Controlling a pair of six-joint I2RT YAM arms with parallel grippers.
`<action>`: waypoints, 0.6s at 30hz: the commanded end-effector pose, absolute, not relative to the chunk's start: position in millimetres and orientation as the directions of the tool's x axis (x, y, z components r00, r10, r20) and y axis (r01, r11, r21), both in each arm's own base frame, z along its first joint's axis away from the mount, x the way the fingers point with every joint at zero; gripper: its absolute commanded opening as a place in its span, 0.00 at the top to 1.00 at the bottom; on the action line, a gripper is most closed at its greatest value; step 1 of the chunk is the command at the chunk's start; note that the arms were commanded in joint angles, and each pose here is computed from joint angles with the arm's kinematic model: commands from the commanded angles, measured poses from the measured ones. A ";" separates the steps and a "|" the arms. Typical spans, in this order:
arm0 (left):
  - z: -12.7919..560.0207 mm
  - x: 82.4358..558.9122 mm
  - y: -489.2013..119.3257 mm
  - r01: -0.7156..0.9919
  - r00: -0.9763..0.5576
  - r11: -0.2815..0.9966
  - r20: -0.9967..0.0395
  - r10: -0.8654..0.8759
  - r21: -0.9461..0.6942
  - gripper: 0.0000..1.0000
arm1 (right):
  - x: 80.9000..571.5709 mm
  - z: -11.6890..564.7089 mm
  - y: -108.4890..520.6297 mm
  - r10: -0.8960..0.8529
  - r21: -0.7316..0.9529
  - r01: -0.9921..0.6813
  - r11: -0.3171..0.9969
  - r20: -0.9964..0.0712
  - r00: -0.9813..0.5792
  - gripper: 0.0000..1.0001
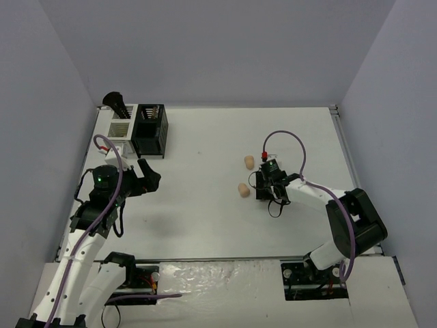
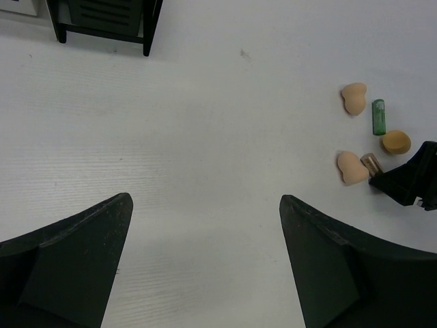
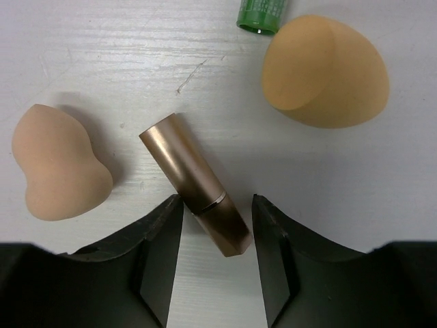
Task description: Organize the makeup
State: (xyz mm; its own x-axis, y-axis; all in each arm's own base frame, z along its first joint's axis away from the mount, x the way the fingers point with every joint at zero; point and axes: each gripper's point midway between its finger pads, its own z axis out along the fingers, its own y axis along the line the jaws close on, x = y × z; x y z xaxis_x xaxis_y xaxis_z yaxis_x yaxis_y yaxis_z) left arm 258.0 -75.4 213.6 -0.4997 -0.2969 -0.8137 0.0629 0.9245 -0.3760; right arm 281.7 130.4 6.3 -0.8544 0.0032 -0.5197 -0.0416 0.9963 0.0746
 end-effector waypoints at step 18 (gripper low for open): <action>302.5 259.5 -136.3 0.297 -0.458 0.742 -0.771 -0.442 -0.601 0.13 | 273.0 94.6 188.9 -0.072 0.163 -0.279 0.946 -0.737 -0.672 1.00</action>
